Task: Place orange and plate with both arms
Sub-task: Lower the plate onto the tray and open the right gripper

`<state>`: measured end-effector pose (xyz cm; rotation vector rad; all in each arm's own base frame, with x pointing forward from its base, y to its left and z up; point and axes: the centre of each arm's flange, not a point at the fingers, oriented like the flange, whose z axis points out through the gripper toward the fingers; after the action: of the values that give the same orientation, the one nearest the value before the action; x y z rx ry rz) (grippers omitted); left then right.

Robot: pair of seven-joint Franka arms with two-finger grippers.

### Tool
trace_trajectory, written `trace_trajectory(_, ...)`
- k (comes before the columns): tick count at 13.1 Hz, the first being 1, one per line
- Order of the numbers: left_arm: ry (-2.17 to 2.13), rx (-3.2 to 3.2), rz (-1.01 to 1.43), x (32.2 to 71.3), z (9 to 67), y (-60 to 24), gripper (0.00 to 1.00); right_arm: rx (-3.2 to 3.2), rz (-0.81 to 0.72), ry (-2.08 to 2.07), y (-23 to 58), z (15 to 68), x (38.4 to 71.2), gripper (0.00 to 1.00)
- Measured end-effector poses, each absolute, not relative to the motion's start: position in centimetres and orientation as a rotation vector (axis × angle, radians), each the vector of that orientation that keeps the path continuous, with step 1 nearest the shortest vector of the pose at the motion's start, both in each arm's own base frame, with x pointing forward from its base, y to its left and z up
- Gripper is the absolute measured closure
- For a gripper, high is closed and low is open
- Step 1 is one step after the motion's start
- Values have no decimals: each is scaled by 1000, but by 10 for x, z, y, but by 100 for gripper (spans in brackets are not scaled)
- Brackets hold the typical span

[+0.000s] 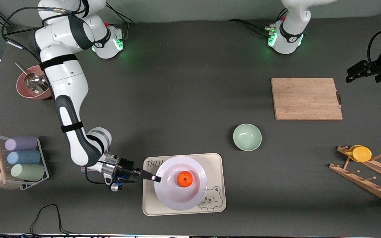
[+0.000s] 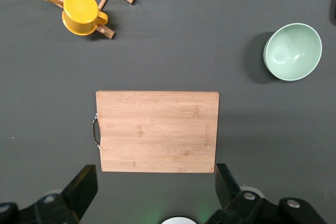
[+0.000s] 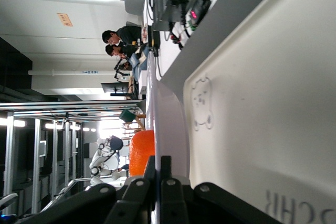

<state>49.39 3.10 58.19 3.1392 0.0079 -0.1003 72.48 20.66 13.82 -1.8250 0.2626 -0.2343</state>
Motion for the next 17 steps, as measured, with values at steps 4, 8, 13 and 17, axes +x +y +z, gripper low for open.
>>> trace_trajectory(4, 2, 3139, -115, 493, 577, 29, 0, -1869, -231, 257, 221, 107, 716, 96)
trace_trajectory(8, 2, 3139, -116, 493, 577, 29, 0, -1888, -250, 238, 219, 97, 713, 96)
trace_trajectory(13, 2, 3140, -116, 493, 577, 29, 0, -1898, -263, 243, 209, 96, 717, 80)
trace_trajectory(17, 2, 3140, -116, 493, 577, 29, 0, -1925, -279, 211, 201, 101, 722, 39)
